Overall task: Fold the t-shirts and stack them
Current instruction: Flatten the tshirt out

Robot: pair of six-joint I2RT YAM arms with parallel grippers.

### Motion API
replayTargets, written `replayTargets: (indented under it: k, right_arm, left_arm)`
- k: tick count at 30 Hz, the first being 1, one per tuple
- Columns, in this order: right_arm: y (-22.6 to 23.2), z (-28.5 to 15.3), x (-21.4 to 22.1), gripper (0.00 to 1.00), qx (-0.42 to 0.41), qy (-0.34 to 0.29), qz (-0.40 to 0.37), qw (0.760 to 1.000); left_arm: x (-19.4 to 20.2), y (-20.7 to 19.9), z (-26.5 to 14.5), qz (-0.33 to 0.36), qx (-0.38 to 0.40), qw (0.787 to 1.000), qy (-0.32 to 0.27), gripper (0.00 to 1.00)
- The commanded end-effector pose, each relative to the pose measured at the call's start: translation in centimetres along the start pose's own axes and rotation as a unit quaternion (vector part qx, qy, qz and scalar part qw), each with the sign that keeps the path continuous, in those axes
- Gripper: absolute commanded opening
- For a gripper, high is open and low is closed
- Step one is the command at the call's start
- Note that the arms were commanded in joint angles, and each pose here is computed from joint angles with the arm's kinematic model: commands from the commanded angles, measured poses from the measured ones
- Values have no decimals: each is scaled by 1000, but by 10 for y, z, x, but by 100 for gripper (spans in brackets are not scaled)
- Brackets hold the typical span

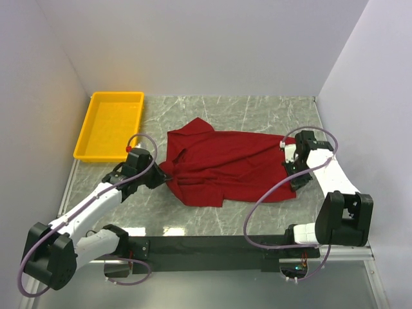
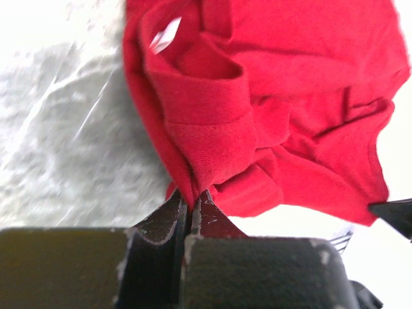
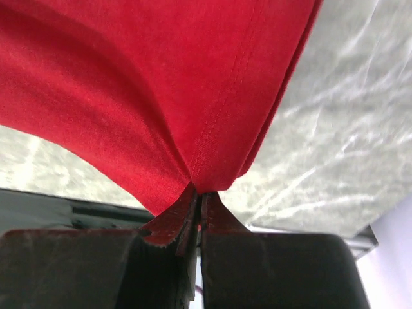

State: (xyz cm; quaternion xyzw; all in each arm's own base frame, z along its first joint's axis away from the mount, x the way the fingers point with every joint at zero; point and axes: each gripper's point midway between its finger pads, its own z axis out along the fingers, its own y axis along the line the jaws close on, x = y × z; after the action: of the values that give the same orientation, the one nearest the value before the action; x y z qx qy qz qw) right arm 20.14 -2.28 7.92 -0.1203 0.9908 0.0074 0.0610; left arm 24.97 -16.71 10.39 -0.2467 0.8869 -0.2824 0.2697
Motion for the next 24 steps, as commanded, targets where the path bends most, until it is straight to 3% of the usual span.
replayTargets:
  k: [1,15,24]
  right_arm:
    - [-14,-11,19,0,42,16,-21,999]
    - [-41,6,40,0,78,34,-12,996]
    - [-47,18,49,0,85,42,-13,995]
  left_arm:
    - [0,-12,-19,24,13,1000,13,1]
    - [47,30,-30,-1,-57,992,116,1]
    - [62,45,-27,-5,-86,984,153,1]
